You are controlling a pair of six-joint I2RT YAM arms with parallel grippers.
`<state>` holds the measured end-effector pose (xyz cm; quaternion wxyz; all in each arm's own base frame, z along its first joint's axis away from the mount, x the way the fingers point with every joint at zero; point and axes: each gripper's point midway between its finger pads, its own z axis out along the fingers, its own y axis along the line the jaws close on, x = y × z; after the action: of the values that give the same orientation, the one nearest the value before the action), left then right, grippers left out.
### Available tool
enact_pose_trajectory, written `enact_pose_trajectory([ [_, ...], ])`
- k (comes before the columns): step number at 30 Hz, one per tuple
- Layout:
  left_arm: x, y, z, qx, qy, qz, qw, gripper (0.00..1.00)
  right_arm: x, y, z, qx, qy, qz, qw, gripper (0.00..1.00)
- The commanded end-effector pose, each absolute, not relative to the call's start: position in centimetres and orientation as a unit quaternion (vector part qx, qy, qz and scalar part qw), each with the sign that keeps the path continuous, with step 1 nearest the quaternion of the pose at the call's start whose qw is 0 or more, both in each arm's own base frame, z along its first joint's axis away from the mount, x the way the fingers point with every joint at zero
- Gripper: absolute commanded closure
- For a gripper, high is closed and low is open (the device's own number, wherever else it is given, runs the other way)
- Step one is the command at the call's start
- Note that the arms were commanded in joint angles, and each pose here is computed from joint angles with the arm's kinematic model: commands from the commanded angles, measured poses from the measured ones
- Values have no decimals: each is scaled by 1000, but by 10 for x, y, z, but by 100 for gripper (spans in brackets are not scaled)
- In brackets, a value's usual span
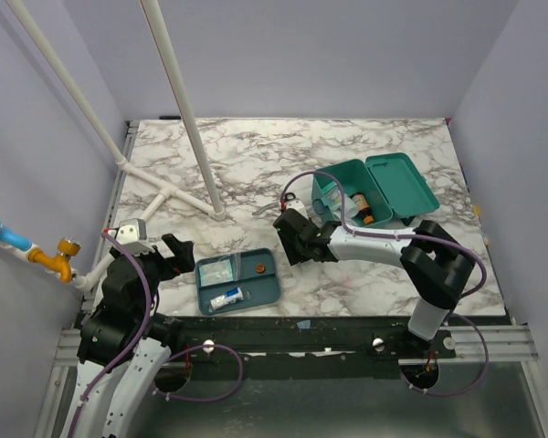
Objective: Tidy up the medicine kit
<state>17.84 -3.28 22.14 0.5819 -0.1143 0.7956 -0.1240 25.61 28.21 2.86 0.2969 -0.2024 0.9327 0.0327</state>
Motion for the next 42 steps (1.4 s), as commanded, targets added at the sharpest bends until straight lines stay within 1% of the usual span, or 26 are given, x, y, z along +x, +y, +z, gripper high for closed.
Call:
enact_pose_trajectory([
  [1, 180, -37, 221, -104, 796, -129, 582, 1, 262, 284, 17, -192, 932, 15, 306, 48],
  [4, 180, -37, 221, -104, 797, -129, 581, 1, 261, 282, 10, -193, 934, 10, 301, 54],
  [6, 180, -37, 220, -104, 797, -129, 581, 1, 259, 281, 7, -196, 935, 9, 297, 62],
  [9, 180, -37, 220, -103, 797, -129, 581, 2, 258, 279, 7, -197, 934, 9, 298, 80],
  [13, 180, -37, 220, -103, 797, -129, 580, 2, 258, 278, 10, -199, 933, 11, 300, 99],
  [19, 180, -37, 220, -103, 797, -128, 581, 1, 257, 294, 45, -204, 924, 57, 319, 99],
  [30, 181, -37, 220, -103, 798, -129, 580, 1, 241, 310, 155, -223, 886, 175, 368, 99],
  [35, 180, -37, 220, -103, 797, -129, 581, 1, 246, 294, 193, -215, 876, 156, 404, 99],
  [39, 180, -37, 220, -103, 797, -129, 581, 1, 267, 267, 215, -191, 868, 99, 448, 99],
  [42, 180, -37, 221, -103, 796, -129, 583, 2, 287, 245, 225, -166, 868, 77, 462, 99],
])
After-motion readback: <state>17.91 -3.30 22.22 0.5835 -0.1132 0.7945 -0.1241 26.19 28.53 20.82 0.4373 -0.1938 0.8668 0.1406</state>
